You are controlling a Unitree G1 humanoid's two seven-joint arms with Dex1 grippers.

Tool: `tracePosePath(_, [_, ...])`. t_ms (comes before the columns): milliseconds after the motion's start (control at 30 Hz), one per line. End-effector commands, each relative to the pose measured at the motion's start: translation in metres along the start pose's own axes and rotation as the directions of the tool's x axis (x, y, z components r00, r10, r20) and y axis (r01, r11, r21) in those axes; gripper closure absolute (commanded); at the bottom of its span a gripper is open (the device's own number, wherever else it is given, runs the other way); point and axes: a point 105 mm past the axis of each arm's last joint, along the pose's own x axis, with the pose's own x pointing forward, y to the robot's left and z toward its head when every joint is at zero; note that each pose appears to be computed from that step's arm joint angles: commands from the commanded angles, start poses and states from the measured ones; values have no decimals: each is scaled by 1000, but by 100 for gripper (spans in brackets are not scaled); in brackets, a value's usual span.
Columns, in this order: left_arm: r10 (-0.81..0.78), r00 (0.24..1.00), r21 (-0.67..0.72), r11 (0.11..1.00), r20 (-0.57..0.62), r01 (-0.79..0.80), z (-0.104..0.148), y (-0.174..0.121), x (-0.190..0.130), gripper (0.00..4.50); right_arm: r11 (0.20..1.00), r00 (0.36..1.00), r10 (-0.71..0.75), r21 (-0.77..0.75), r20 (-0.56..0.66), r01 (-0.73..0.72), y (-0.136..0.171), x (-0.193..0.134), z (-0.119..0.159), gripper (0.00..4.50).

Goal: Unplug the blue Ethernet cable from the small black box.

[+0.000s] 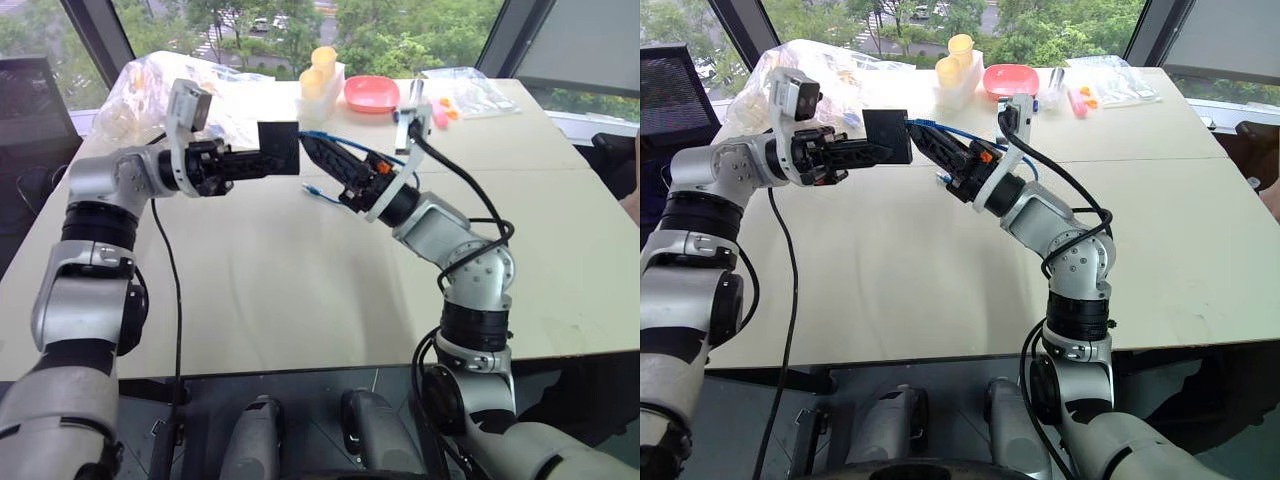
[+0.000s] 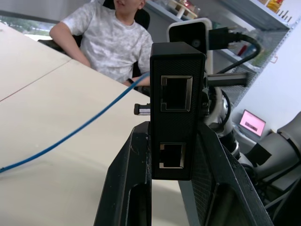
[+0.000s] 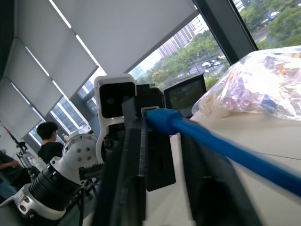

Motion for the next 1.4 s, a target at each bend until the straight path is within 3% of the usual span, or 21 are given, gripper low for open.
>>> tracePosePath(33, [-28,1000,45,999,4,28,9,-7,2,398,1000,999,15,-18,35,-14,6,5,8,446])
tracePosePath(300, [-29,1000,45,999,7,28,9,-7,2,398,999,999,35,-13,22,-35,11,7,2,446])
tracePosePath(500, [12,998,73,997,57,-16,22,-5,-9,398,996,991,-12,87,131,1,-1,1,18,446])
tracePosePath(667, [44,995,89,995,85,-52,30,-4,-18,398,995,989,-48,98,140,34,-10,-7,20,446])
tracePosePath(833, [14,998,66,998,54,-18,18,-4,-9,398,997,994,-24,78,103,16,-5,-1,11,446])
tracePosePath(933, [-2,999,55,998,48,-1,14,-5,-6,398,998,997,17,59,80,-21,3,2,7,338])
tracePosePath(967, [-5,999,52,999,47,2,13,-5,-5,398,999,998,13,39,67,-15,3,3,6,276])
tracePosePath(1067, [-9,999,46,999,48,7,12,-5,-4,398,1000,998,-1,6,62,0,2,6,5,150])
tracePosePath(1400, [-16,999,39,999,48,14,10,-6,-3,398,1000,997,13,10,80,-13,4,11,6,150])
